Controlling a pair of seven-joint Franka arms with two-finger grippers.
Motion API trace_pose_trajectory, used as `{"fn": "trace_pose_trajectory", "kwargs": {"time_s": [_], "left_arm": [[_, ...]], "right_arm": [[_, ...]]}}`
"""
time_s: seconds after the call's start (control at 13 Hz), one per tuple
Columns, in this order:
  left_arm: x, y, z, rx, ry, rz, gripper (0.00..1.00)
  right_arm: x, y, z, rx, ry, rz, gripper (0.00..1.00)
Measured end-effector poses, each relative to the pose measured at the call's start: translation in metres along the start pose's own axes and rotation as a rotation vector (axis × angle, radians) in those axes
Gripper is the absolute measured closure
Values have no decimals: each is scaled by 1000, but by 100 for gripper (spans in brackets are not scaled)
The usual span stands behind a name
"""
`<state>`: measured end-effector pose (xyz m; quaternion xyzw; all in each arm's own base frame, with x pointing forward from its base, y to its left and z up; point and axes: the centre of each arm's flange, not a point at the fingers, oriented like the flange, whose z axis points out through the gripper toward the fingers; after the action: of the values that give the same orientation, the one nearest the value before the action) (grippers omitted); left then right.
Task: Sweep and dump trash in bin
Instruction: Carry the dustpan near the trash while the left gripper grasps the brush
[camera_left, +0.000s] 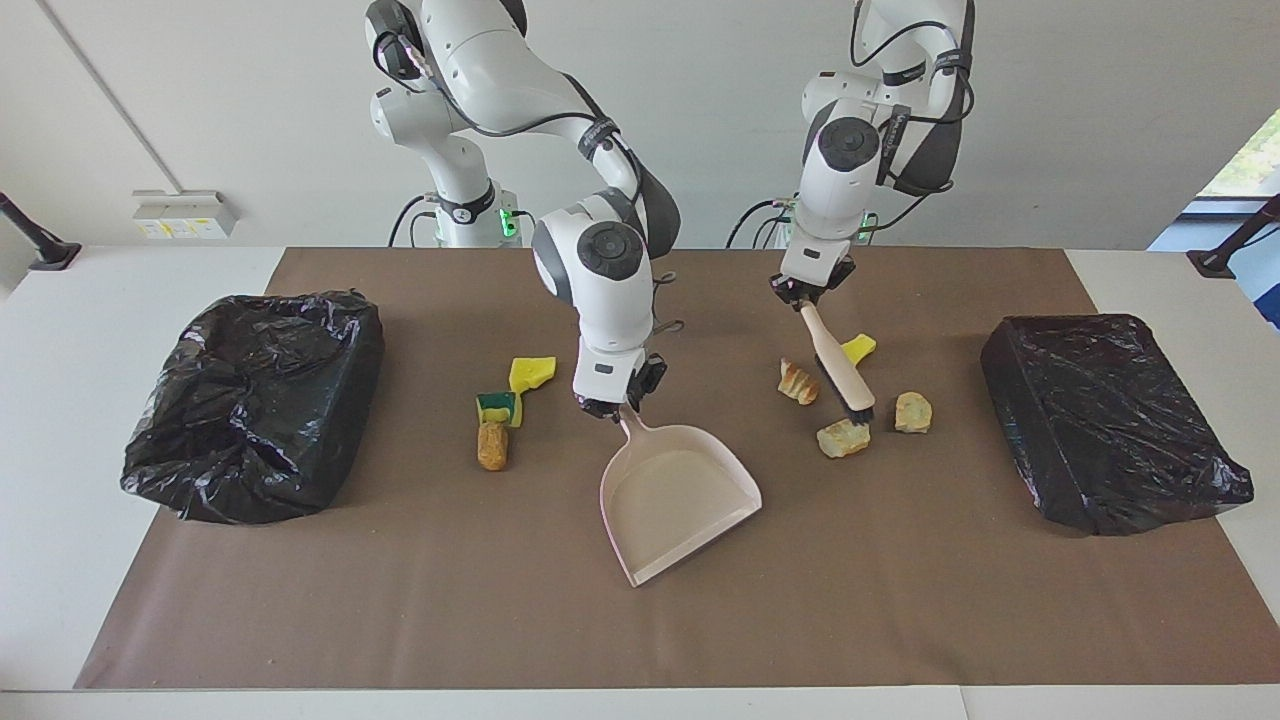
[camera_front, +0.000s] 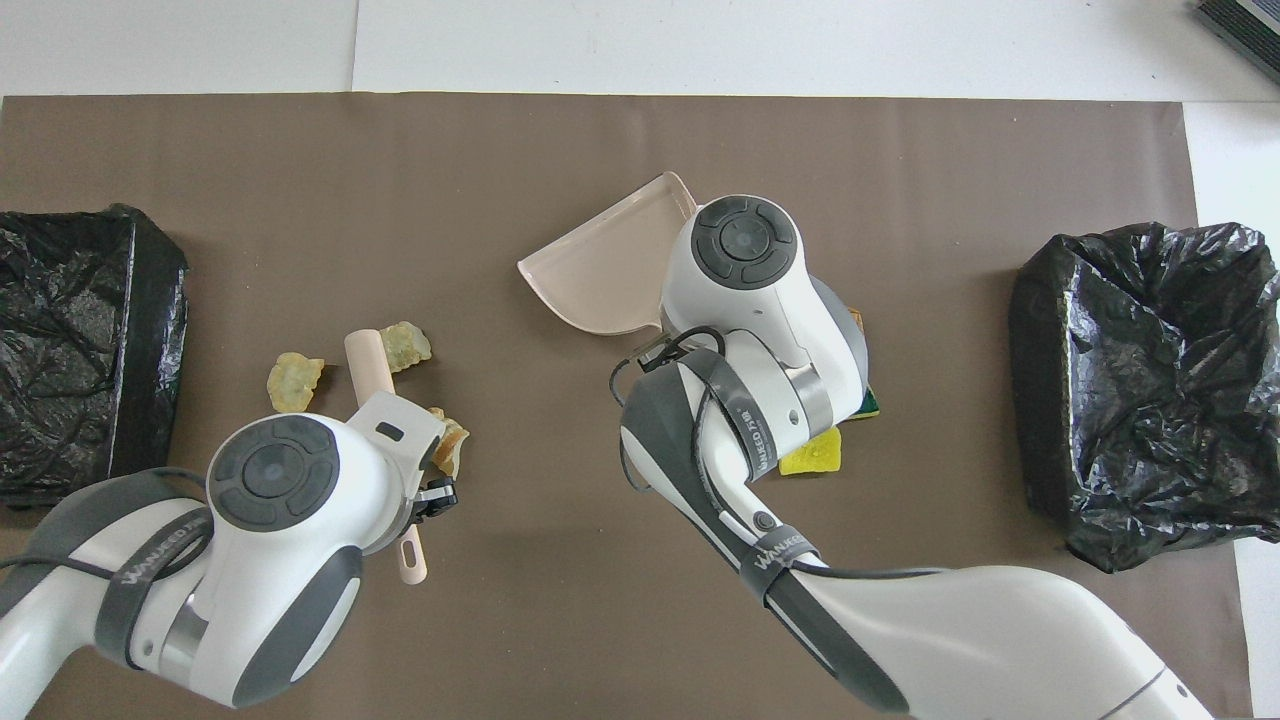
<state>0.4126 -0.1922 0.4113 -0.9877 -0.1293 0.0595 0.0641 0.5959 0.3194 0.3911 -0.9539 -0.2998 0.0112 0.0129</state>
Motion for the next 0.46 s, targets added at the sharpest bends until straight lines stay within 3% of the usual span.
{"fn": "trace_pose_trajectory", "kwargs": {"time_s": [0.23,0.46], "left_arm": [[18,-49,7,38,-16,-73,74],[12,-81,31,64,-53,-107,74]], "right_arm": [[-44,15,-47,7,-39,-276,69],[-88,-1,-58,22,-76,-501,69]]}}
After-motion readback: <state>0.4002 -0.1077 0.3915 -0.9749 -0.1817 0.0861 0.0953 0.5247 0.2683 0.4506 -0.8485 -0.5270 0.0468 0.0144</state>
